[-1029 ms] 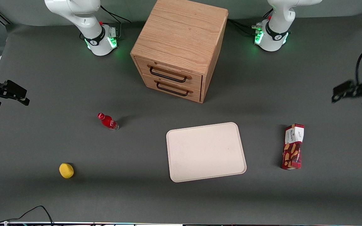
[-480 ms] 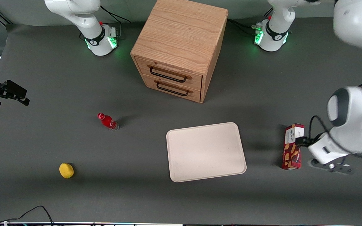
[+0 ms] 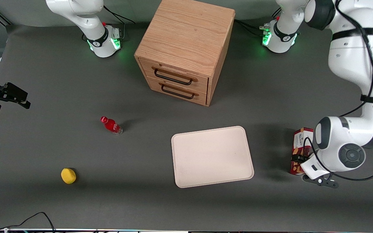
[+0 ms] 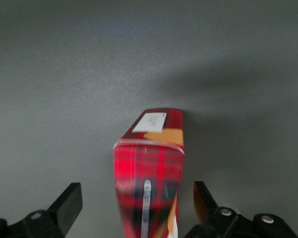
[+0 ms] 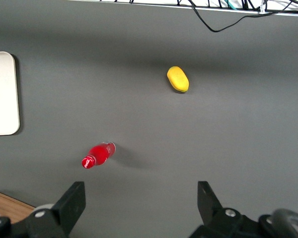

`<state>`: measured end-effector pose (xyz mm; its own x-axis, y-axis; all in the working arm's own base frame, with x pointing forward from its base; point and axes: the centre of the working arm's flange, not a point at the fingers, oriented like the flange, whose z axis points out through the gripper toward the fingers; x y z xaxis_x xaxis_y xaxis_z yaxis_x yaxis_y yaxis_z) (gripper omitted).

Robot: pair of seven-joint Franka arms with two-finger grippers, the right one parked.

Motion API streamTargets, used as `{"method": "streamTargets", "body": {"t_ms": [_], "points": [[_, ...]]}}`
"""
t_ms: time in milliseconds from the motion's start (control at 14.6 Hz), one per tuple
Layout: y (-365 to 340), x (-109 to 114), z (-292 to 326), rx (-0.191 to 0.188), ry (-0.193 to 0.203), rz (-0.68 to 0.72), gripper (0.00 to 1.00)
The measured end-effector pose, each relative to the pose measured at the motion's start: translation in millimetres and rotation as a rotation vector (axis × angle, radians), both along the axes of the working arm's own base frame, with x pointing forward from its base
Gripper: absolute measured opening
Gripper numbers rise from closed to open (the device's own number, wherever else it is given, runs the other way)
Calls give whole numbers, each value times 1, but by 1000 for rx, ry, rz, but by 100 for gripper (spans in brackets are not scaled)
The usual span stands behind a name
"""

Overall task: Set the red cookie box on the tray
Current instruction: 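Close the left gripper on the cookie box's end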

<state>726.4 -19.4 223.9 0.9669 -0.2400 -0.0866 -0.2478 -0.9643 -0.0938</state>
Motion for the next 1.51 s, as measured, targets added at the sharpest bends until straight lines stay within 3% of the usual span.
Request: {"method": "streamTargets", "body": {"t_ms": [137, 206, 549, 961, 1167, 1510], "points": [[4, -1, -11, -1, 11, -13, 95], [5, 0, -9, 0, 9, -19, 88], [9, 0, -2, 1, 14, -26, 33], [10, 0, 17, 2, 21, -20, 29], [2, 0, 95, 3, -9, 18, 7], [-52, -34, 224, 8, -12, 124, 5]]}}
